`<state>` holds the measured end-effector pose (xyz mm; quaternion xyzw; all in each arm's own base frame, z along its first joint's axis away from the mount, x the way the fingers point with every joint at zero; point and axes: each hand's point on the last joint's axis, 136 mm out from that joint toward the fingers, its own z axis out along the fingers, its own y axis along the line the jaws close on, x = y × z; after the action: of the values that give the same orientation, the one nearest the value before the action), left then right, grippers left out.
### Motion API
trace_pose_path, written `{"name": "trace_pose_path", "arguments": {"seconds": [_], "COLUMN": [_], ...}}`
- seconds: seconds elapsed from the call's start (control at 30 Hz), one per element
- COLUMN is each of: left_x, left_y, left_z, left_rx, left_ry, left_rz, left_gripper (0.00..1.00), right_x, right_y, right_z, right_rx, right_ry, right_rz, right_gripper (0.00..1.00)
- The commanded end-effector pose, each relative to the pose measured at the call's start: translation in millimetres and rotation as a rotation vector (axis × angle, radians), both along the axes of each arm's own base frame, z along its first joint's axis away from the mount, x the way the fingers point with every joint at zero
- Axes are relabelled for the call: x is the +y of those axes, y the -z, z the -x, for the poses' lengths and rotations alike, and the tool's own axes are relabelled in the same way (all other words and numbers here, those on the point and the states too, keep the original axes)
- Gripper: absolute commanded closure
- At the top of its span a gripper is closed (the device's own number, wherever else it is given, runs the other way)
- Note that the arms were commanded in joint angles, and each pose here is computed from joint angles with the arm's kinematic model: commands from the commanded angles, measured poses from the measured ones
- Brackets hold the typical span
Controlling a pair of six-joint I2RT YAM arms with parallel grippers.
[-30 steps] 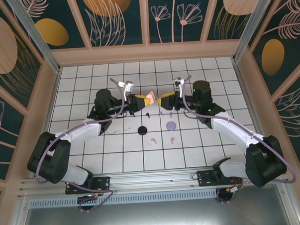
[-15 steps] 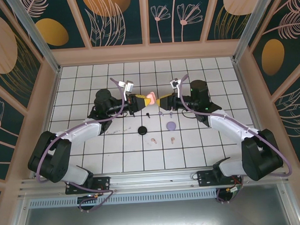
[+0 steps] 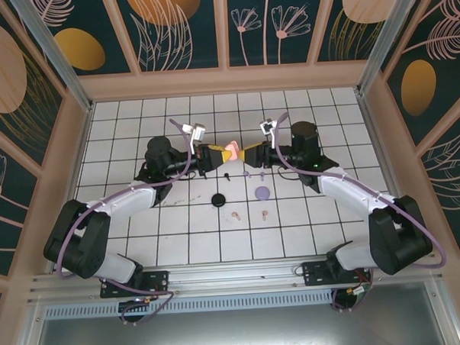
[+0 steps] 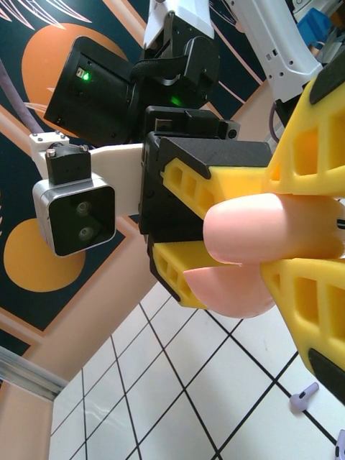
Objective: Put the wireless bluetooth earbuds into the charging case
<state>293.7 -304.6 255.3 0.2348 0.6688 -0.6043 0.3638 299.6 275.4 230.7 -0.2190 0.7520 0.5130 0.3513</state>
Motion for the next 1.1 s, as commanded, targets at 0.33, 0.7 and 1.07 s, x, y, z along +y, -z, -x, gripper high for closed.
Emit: {"name": "trace_pose_path", "arguments": {"seconds": [0.33,0.7,1.07], "left_x": [-4,-3,-2], "left_y": [-14,-13,-9], "left_z": [-1,1,-4], "left_rx": [-0.046,-0.045,-0.03], "left_ry": [0.016,0.014,-0.018], "left_rz": [0.03,0.031,0.028], "left_gripper": [1.0,1.0,1.0], "right_x": [15,17,23], "right_y": [-21,-26,-23], "right_z": [-6,-10,-3], "right_rx": [-0.055,-0.061,-0.056], "right_ry": [-0.028,-0.025,-0.043], "right_rz": [-0.035,-0.042,-0.032], "right_gripper": [0.61,0.84,1.0]}}
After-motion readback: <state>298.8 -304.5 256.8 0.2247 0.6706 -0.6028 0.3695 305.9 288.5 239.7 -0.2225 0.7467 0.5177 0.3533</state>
